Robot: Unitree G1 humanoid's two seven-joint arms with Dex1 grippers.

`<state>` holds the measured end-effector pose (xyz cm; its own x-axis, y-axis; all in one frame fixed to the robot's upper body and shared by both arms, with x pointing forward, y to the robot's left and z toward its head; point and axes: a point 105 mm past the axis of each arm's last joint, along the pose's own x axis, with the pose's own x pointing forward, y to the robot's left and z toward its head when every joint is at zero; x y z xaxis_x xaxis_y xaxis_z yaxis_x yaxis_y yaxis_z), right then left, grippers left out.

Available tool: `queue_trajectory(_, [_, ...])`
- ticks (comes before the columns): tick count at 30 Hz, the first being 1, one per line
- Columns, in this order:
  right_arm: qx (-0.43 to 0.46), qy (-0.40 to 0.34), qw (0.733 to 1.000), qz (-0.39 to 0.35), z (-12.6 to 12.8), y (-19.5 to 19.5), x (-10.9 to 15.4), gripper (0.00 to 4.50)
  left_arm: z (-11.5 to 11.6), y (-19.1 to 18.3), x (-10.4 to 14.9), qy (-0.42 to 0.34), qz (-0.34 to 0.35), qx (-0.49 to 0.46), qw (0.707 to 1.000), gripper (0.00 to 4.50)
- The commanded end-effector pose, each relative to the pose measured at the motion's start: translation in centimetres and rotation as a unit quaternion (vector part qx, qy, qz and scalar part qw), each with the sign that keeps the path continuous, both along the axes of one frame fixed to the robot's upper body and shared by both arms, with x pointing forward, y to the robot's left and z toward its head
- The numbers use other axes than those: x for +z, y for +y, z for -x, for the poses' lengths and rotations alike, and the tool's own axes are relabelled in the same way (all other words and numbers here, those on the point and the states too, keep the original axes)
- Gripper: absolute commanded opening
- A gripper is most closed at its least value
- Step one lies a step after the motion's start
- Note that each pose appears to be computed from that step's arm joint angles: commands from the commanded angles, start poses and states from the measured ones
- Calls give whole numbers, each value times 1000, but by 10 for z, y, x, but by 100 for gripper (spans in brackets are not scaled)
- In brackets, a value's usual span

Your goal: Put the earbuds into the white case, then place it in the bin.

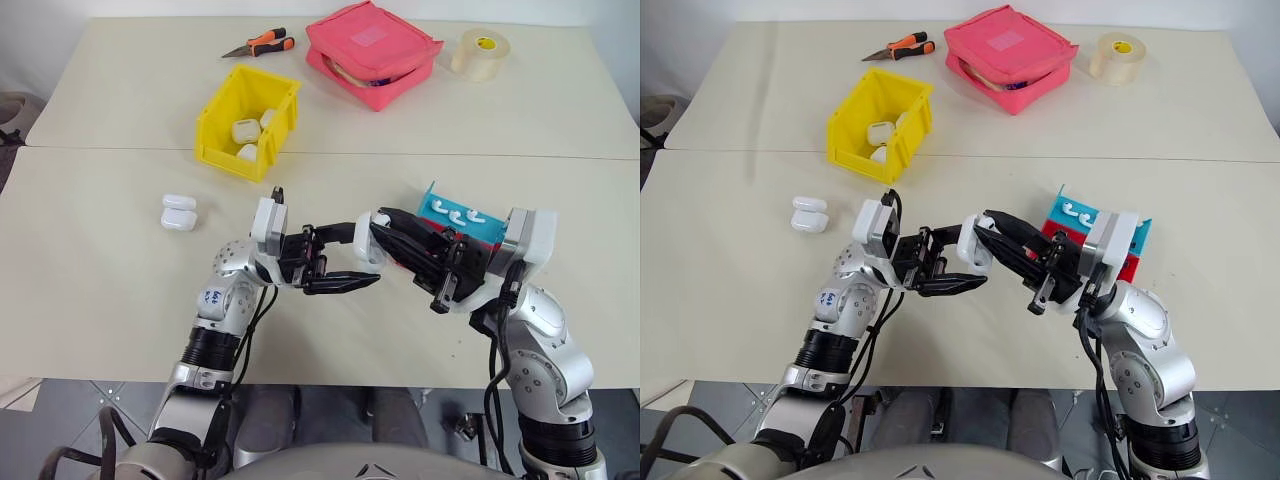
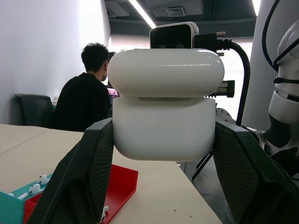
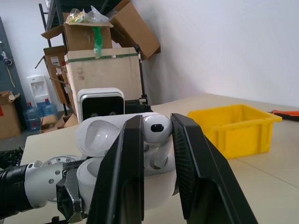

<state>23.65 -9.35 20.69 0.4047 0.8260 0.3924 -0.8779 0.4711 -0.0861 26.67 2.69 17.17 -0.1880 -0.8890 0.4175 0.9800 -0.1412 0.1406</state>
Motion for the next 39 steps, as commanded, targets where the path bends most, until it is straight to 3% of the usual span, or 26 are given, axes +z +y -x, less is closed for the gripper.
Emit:
queue_trajectory(1, [-1, 26, 1000, 3, 0, -6, -5, 49, 2, -1, 19, -40, 32, -2, 999, 278])
queue_trajectory(16, [25, 67, 996, 50, -5, -3, -11, 49, 4, 1, 18, -57, 29, -3, 998, 278])
queue_trajectory(17, [27, 66, 996, 50, -6, -3, -9, 120, 4, 1, 18, -58, 29, -3, 998, 278])
queue_trajectory(27, [42, 49, 997, 51, -3, -8, 3, 448, 5, 0, 18, -62, 33, -2, 998, 278])
queue_trajectory(35, [-27, 39, 994, 100, 6, -56, 7, 448, 2, 9, 7, -61, 13, 16, 998, 278])
queue_trajectory(39, [-115, 52, 971, 201, 17, -117, -13, 448, 3, 18, 1, -79, -6, 19, 997, 278])
